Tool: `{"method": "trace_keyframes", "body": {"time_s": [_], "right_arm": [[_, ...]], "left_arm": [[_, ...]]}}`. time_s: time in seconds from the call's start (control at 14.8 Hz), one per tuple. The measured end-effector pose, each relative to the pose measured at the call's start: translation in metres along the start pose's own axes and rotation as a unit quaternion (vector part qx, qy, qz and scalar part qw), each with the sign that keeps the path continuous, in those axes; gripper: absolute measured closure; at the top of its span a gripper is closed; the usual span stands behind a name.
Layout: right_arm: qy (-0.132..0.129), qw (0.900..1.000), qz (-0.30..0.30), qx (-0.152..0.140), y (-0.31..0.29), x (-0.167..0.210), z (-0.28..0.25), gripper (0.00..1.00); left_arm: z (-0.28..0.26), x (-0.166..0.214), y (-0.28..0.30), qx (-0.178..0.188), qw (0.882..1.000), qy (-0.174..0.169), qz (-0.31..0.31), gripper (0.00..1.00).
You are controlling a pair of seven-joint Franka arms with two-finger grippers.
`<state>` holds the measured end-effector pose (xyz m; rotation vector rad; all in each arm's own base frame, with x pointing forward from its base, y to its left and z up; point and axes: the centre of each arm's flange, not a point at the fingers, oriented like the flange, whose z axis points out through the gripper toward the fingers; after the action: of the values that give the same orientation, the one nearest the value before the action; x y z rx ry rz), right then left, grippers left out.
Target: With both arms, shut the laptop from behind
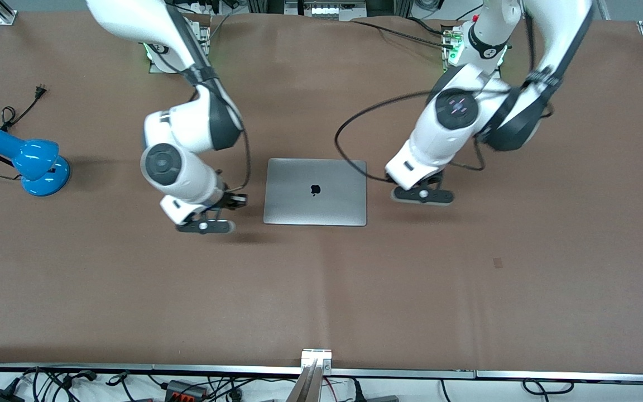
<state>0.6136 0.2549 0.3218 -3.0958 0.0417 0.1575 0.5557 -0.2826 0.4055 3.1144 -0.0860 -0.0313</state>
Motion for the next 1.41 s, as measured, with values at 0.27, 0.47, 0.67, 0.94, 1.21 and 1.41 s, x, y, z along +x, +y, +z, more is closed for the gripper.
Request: {"method": "trace_keyframes", "body": {"time_s": [0.27,0.47,0.67,0.94,1.21,1.41], "right_arm": [[-0.009,1.000,0.017,-0.003,0.041,0.004,-0.035,0.97],[-0.006,1.000,0.025,0.001,0.055,0.001,-0.060,0.68],[0.005,1.000,0.020,-0.012,0.066,-0.002,-0.100,0.41],[0.026,0.999,0.015,-0.030,0.075,-0.005,-0.176,0.02],[0.053,0.997,0.038,-0.032,0.102,-0.002,-0.228,0.00],[0.056,0.997,0.045,-0.033,0.112,0.000,-0.232,0.00]], "left_arm": [[-0.084,0.003,-0.073,-0.009,1.000,0.003,-0.026,0.99],[-0.155,-0.009,-0.094,-0.006,0.999,-0.015,-0.037,0.99],[-0.192,-0.015,-0.117,-0.001,0.999,-0.023,-0.037,0.99],[-0.176,-0.010,-0.131,-0.003,0.999,-0.043,-0.031,0.99],[-0.172,-0.010,-0.130,-0.003,0.998,-0.047,-0.029,0.83],[-0.173,-0.011,-0.129,-0.003,0.999,-0.046,-0.029,0.60]]}}
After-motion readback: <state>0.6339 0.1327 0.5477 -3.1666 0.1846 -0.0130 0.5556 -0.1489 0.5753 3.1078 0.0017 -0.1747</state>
